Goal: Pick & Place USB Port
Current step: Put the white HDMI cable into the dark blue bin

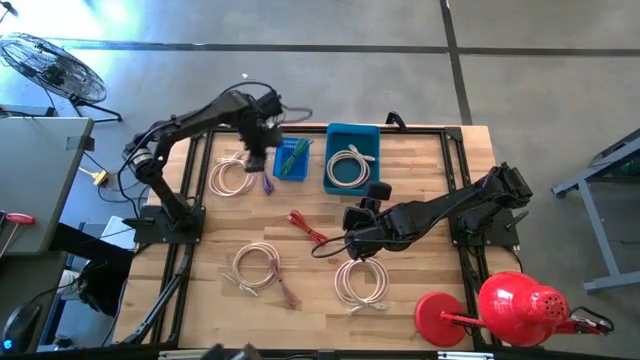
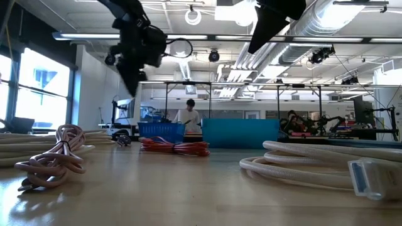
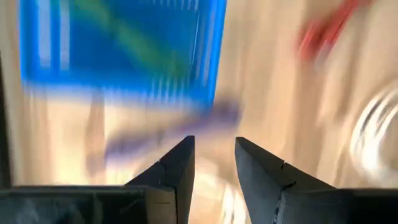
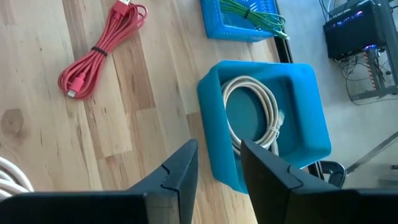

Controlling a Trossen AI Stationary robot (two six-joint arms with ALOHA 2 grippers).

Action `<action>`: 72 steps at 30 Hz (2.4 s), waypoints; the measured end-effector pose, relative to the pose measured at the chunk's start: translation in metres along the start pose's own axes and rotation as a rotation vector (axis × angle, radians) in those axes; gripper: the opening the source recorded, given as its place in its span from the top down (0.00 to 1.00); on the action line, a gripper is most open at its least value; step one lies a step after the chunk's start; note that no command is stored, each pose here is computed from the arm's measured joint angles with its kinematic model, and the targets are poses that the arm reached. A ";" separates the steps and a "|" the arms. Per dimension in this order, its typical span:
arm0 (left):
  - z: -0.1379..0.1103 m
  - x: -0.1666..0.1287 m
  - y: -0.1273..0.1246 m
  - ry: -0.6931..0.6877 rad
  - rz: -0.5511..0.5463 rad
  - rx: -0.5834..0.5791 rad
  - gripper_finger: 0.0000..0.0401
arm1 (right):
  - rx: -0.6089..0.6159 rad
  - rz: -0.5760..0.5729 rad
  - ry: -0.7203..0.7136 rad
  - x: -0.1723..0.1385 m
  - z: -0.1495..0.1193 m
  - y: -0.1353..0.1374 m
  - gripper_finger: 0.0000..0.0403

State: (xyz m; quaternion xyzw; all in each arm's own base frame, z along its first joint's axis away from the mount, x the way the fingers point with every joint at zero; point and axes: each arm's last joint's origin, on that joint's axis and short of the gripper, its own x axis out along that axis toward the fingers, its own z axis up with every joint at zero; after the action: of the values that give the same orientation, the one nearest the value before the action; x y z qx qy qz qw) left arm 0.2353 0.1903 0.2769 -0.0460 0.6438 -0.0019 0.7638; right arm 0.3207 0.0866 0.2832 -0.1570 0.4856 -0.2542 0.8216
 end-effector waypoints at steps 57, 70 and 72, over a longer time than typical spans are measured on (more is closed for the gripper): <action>-0.037 0.113 -0.064 0.402 0.088 0.071 0.72 | 0.040 0.052 0.098 0.025 -0.030 0.019 0.72; -0.054 0.134 -0.067 0.412 0.121 0.097 0.94 | 0.021 0.070 0.073 0.018 -0.032 0.027 0.72; -0.058 0.139 -0.068 0.419 0.143 0.080 0.94 | 0.021 0.072 0.067 0.017 -0.032 0.028 0.72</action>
State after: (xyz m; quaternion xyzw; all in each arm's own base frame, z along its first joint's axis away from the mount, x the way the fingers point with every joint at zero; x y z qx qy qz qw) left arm 0.2063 0.1103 0.1356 0.0316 0.7894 0.0174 0.6128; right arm 0.3072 0.0996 0.2411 -0.1222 0.5155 -0.2349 0.8149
